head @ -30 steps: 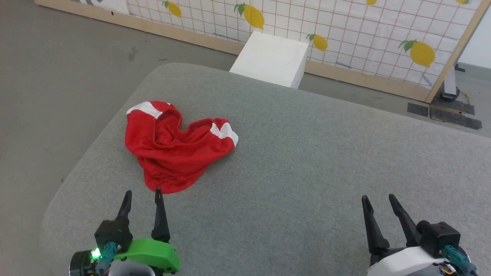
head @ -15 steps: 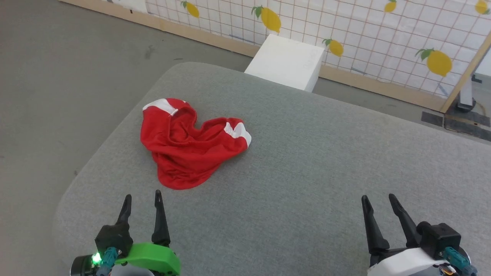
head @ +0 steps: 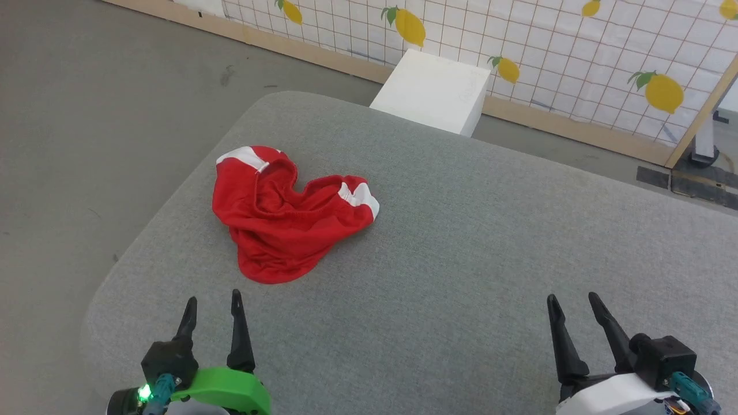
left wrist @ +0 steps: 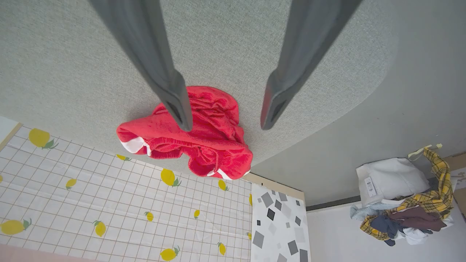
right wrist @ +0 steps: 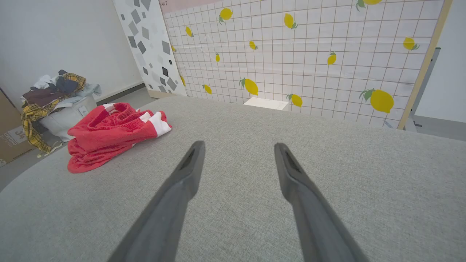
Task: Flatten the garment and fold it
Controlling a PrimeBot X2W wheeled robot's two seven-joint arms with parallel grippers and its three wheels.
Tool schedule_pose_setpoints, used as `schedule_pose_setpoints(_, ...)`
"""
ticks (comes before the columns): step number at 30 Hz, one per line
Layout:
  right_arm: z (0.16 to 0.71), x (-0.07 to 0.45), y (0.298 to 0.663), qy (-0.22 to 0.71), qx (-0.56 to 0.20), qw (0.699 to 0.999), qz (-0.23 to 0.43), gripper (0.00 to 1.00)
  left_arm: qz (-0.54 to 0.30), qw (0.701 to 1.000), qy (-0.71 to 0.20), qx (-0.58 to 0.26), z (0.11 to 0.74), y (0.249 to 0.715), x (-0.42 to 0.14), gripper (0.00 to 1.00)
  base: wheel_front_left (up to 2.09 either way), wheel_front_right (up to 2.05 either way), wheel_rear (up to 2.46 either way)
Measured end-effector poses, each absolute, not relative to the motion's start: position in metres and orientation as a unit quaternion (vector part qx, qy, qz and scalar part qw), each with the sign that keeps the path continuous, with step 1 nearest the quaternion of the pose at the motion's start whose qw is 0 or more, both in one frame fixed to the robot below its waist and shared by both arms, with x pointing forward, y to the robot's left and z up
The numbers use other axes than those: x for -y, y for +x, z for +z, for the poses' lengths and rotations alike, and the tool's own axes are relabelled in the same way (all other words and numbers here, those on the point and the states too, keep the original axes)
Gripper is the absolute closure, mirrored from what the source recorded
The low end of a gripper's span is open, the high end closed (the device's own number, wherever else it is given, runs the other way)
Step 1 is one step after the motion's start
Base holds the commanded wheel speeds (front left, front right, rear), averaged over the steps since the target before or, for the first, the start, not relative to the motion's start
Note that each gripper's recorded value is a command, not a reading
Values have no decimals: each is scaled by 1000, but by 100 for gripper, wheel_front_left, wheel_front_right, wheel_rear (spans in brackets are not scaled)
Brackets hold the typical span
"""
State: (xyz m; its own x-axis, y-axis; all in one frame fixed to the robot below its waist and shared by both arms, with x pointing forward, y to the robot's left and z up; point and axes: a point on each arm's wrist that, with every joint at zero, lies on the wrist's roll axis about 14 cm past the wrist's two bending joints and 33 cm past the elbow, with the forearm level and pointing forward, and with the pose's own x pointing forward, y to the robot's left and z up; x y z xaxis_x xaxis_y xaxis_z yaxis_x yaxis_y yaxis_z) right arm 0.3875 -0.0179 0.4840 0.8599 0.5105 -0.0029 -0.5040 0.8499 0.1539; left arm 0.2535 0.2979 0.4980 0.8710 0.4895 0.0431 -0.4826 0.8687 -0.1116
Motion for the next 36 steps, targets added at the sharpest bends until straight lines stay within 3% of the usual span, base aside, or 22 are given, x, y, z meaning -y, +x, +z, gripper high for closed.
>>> schedule_pose_setpoints(5,483,18,389,75,-24,962,263,0,237,969,-74,3,485,261,-299,0,0,0,0)
schedule_pose_setpoints(9,480,18,391,68,-32,962,264,0,208,974,-85,-3,510,302,-318,0,0,0,0)
schedule_pose_setpoints(16,483,25,409,57,-30,966,251,0,158,967,-130,-150,506,376,-336,0,0,0,0)
schedule_pose_setpoints(27,450,81,423,49,-72,981,173,0,135,898,-106,-404,398,400,-313,0,0,0,0)
schedule_pose_setpoints(33,432,98,423,49,-95,983,148,0,117,881,-85,-450,365,404,-301,0,0,0,0)
schedule_pose_setpoints(35,431,99,425,51,-95,983,146,0,107,886,-75,-445,363,408,-301,100,0,0,0)
schedule_pose_setpoints(36,432,98,425,52,-94,983,146,0,104,890,-73,-438,364,410,-300,100,0,0,0)
